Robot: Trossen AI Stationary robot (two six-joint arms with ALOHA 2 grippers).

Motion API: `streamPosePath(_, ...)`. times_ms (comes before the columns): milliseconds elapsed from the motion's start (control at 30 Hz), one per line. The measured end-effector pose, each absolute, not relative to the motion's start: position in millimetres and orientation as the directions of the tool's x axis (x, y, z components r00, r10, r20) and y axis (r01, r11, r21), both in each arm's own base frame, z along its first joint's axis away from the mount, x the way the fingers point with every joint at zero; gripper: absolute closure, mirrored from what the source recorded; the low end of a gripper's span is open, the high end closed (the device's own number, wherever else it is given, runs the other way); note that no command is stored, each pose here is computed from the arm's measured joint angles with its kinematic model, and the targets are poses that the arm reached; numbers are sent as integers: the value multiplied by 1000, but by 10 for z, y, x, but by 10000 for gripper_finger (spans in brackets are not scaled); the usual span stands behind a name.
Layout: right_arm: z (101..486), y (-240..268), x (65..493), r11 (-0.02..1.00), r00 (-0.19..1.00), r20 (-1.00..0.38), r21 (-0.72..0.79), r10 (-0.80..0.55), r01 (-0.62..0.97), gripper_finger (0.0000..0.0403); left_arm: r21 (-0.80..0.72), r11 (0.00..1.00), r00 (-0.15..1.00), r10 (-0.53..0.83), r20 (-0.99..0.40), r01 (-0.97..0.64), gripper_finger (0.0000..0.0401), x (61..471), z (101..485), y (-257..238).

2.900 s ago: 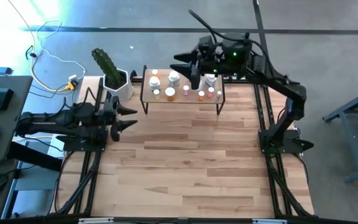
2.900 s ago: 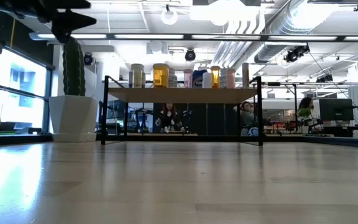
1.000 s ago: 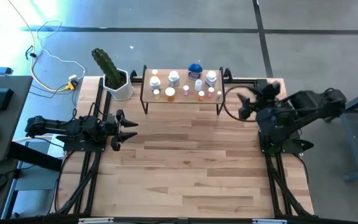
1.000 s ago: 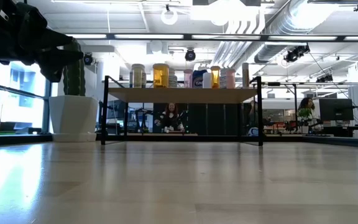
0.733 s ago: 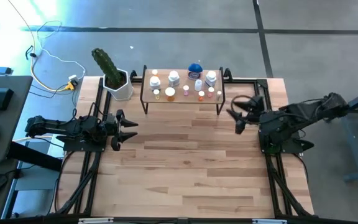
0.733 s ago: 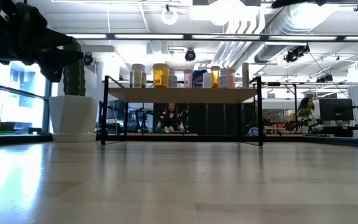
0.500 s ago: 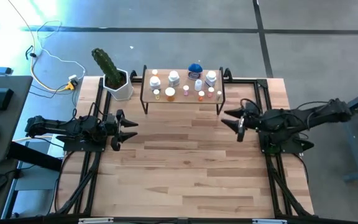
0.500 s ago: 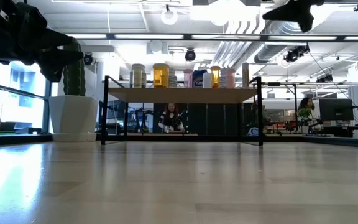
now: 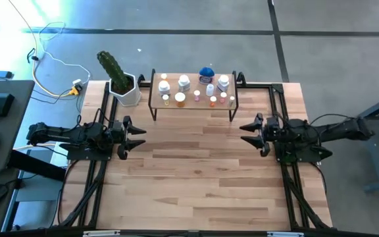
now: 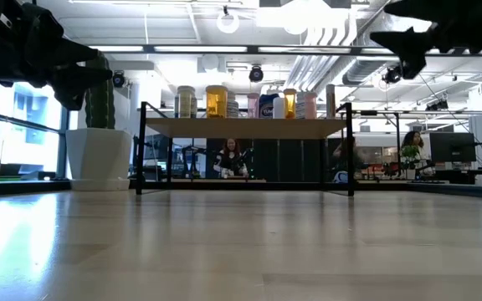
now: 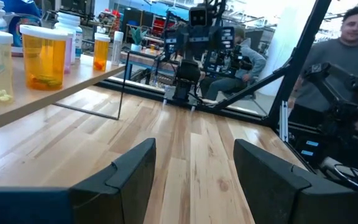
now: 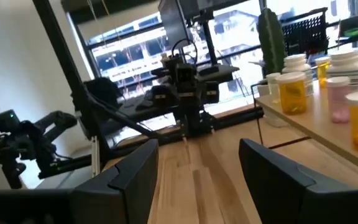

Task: Pick and place medicine bottles onto shelf by color
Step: Return to Home Position

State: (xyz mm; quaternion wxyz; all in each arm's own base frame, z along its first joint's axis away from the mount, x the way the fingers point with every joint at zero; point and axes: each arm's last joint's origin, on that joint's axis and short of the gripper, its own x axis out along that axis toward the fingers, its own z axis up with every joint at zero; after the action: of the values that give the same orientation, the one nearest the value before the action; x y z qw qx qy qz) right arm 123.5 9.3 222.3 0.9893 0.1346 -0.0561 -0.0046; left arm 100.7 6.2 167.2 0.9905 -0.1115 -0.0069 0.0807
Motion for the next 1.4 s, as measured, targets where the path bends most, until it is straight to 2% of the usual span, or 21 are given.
streamPosePath(233,2052,75,1086,965,983,181,261,-24,-25,188,-222,962,987,161,-4,-158,194,1007,1672,62)
streamPosePath(533,2032,76,951,988,974,227,142,26,-60,188,-222,962,987,161,-4,-158,194,1007,1672,62)
streamPosePath(767,1963,73,917,993,985,169,110,30,-49,188,-222,962,987,161,-4,-158,194,1007,1672,62)
streamPosePath(900,1930,52,922,993,990,135,114,-45,30,188,-222,962,987,162,-3,-158,194,1007,1675,62)
streamPosePath(1067,1891,18,923,974,982,94,177,-161,143,188,-222,962,987,162,-3,-159,194,1007,1675,62)
streamPosePath(1233,1885,15,924,966,981,87,211,-172,150,188,-222,962,987,162,-3,-159,194,1007,1675,62)
streamPosePath(1400,1815,16,928,948,985,16,273,-172,161,188,-223,962,987,162,-3,-159,194,1007,1675,62)
